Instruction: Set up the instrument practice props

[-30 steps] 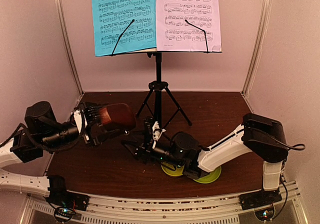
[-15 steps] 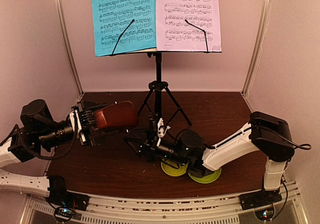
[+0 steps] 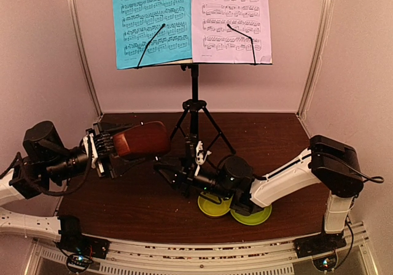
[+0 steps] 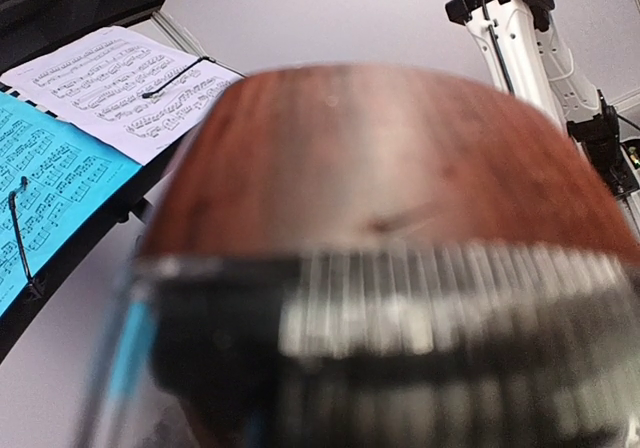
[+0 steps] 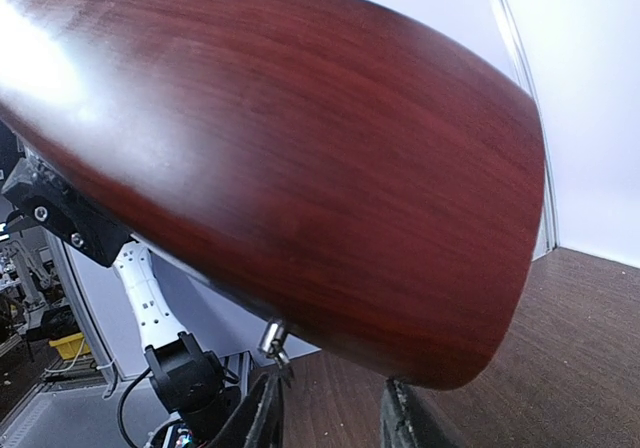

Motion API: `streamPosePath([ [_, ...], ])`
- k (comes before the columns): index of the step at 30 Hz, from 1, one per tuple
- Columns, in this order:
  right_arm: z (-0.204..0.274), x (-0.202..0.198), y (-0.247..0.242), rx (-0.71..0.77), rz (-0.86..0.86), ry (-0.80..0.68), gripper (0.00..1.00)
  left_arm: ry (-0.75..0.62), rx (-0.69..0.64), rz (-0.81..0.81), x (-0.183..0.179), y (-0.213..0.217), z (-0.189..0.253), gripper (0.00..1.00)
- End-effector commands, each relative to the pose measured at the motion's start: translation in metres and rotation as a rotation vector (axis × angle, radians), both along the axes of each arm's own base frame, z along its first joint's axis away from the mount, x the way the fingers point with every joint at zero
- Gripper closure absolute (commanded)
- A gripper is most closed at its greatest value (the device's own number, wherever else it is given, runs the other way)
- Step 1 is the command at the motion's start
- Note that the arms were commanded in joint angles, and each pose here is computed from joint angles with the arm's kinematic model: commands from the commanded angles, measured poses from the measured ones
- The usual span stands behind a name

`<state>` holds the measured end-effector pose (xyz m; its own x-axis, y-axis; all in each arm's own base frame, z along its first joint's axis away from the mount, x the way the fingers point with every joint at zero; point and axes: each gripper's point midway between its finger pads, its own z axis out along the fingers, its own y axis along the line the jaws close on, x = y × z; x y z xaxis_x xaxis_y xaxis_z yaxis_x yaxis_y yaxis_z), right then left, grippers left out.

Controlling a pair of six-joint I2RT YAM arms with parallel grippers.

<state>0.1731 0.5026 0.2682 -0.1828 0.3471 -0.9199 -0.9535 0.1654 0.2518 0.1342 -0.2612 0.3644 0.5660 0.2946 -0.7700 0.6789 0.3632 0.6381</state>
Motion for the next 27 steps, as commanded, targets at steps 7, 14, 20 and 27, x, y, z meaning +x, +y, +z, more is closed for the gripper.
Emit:
streamPosePath([
  [7, 0.035, -0.014, -0.011, 0.115, 0.046, -0.023, 0.62, -0.093, -0.119, 0.068, 0.006, 0.013, 0.045, 0.92],
  [14, 0.019, -0.013, -0.011, 0.090, 0.047, 0.003, 0.63, -0.119, -0.102, 0.057, 0.003, 0.014, 0.047, 0.92],
  [20, 0.017, -0.013, -0.010, 0.083, 0.054, 0.008, 0.63, -0.126, -0.100, 0.034, -0.001, 0.012, 0.048, 0.92],
  [27, 0.005, -0.011, -0.010, 0.062, 0.041, 0.022, 0.61, -0.150, -0.145, -0.002, -0.011, 0.019, 0.061, 0.92],
])
